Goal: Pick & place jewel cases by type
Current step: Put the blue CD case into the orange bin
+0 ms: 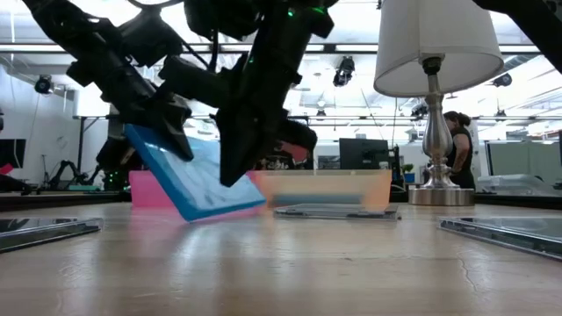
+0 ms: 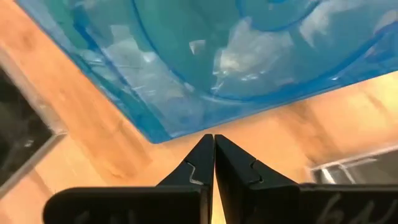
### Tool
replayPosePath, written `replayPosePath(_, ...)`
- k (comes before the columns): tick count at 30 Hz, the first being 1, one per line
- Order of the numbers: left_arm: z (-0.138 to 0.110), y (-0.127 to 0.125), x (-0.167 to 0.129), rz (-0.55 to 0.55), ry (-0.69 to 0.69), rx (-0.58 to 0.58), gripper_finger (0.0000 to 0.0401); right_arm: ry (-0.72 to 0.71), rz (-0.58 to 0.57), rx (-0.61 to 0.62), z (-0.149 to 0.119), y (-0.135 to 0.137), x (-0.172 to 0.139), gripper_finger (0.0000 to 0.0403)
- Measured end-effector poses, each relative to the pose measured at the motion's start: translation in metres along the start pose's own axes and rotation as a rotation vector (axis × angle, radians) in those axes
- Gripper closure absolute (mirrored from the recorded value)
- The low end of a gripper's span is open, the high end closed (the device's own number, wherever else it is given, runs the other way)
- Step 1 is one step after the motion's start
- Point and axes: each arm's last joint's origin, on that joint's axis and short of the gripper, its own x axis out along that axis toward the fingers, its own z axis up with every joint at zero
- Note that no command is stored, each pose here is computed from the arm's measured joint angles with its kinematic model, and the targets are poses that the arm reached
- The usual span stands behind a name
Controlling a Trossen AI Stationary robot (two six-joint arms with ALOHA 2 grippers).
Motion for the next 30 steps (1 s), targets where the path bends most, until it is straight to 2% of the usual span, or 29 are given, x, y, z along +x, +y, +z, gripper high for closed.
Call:
replayPosePath(4, 0.006, -0.009, -0.003, -0.027, -0.022, 0.029, 0.0399, -0.006, -0.043, -0.009, 0.0, 0.0, -0.012, 0.0394)
replayPosePath(11, 0.019, -0.031, -0.012, -0.062, -0.056, 0.098, 0.04, -0.106, -0.111, -0.04, -0.002, 0.001, -0.049, 0.0394)
replayPosePath(17, 0.029, -0.046, -0.023, -0.018, -0.08, 0.165, 0.04, -0.147, -0.109, -0.092, -0.009, 0.005, -0.085, 0.0395)
replayPosePath(24, 0.048, -0.074, -0.043, -0.003, -0.157, 0.259, 0.04, -0.23, -0.095, -0.144, -0.032, 0.002, -0.134, 0.0395)
replayPosePath(30, 0.064, -0.098, -0.062, -0.036, -0.282, 0.327, 0.04, -0.299, -0.083, -0.172, -0.06, -0.018, -0.171, 0.0395)
